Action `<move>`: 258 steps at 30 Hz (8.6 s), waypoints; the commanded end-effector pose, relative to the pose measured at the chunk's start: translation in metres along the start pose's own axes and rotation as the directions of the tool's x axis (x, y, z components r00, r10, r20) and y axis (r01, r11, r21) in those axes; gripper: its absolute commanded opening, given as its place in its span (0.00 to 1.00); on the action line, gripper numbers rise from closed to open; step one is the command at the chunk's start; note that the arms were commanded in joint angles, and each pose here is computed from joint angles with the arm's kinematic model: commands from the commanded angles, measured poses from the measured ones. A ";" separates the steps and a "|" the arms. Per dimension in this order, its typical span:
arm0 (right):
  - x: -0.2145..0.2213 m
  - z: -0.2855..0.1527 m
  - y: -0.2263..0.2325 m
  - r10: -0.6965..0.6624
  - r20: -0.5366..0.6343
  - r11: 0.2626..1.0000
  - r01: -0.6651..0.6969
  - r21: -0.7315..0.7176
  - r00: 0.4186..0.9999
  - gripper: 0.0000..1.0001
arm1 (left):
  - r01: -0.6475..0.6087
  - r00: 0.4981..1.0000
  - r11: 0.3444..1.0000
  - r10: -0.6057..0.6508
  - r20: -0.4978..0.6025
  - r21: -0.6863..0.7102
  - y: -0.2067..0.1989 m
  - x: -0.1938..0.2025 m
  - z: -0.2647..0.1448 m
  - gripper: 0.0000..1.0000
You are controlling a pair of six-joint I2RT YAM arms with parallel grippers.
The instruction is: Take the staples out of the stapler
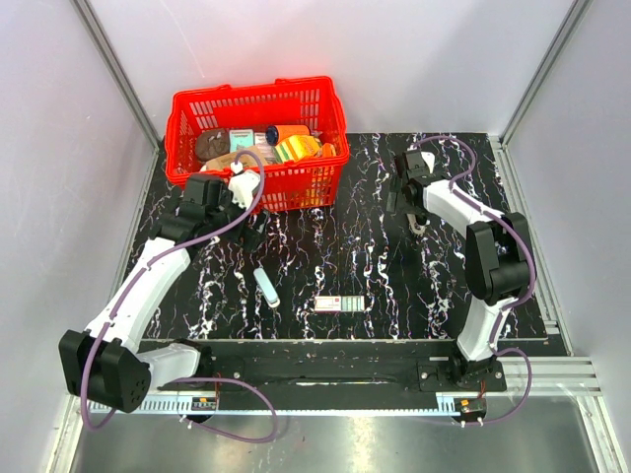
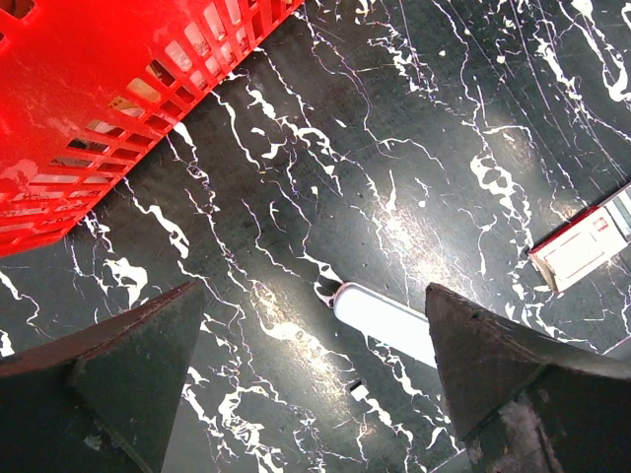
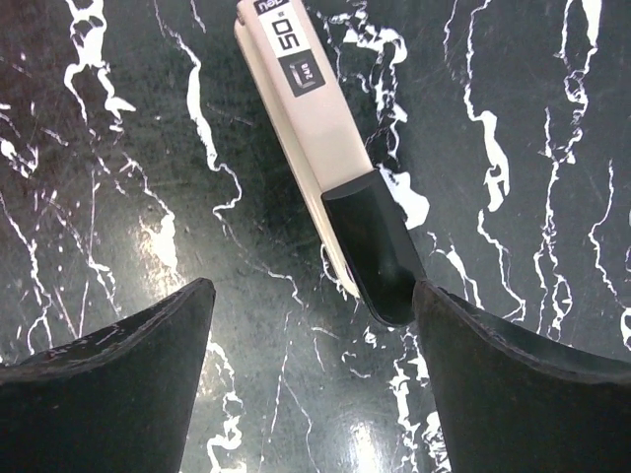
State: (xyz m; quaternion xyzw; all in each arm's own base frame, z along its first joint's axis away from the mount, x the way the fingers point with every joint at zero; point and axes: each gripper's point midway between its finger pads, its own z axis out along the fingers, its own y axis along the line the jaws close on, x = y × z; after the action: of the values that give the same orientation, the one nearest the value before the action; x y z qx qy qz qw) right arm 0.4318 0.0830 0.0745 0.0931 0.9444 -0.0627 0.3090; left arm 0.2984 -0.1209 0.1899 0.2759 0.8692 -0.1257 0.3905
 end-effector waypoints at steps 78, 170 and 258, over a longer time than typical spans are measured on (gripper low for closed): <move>0.065 -0.225 0.178 0.569 -0.005 0.424 -0.298 -0.855 0.822 0.00 | -0.116 0.992 0.779 0.118 0.037 0.616 -0.164 -0.008 0.108 0.78; 0.027 -0.058 0.063 0.198 0.418 0.955 -0.079 -0.286 0.886 0.43 | -0.516 0.828 0.812 0.554 -0.084 0.272 -0.065 0.054 0.114 0.53; 0.016 -0.137 0.046 0.339 0.451 0.879 -0.107 -0.464 0.826 0.28 | -0.465 0.710 0.714 0.654 -0.261 0.524 -0.111 0.105 0.143 0.11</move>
State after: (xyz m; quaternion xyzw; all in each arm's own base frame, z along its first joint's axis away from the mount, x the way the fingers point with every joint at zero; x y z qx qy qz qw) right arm 0.3473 0.1521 0.1531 0.1102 0.8135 0.1406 0.5534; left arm 0.2638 -0.2148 0.0150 0.6267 0.7617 -0.0987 0.1312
